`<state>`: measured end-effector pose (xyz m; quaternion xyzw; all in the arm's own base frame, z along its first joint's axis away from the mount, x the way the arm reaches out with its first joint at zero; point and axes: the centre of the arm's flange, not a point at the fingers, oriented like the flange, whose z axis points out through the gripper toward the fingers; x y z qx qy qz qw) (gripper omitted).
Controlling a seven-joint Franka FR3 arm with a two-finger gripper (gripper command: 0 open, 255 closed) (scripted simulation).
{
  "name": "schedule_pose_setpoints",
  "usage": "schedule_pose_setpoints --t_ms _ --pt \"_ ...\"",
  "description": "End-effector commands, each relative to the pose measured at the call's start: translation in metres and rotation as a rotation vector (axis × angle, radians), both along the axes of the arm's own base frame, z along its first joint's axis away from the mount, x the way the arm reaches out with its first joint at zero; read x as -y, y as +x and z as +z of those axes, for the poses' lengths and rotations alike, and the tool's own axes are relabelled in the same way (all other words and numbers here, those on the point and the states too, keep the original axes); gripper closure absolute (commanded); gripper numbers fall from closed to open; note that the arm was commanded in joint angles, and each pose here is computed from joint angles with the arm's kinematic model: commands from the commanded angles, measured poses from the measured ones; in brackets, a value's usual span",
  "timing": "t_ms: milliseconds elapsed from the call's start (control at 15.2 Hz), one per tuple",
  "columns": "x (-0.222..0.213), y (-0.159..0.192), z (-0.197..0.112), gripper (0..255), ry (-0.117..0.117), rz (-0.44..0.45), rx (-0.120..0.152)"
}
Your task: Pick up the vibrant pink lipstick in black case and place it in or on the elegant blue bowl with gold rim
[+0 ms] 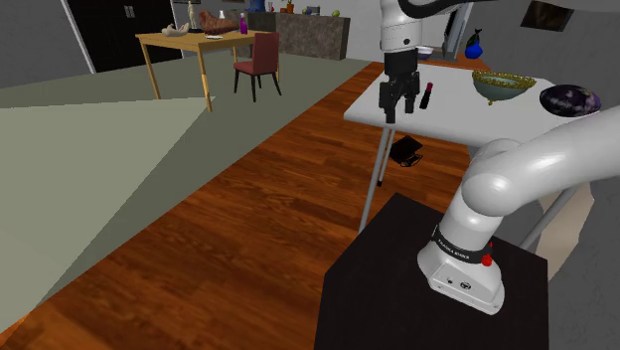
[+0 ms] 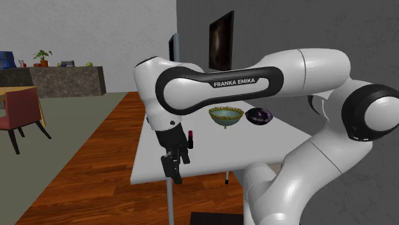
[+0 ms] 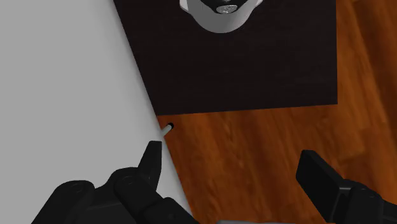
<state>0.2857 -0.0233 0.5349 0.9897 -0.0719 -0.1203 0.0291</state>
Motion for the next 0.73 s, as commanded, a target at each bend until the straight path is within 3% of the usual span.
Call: schedule_pose_setpoints --t_ms 0,660 --pt "0.000 0.000 0.000 0 0.000 0.000 0.000" --pt "0.133 0.042 0.021 0 0.063 0.066 -0.212"
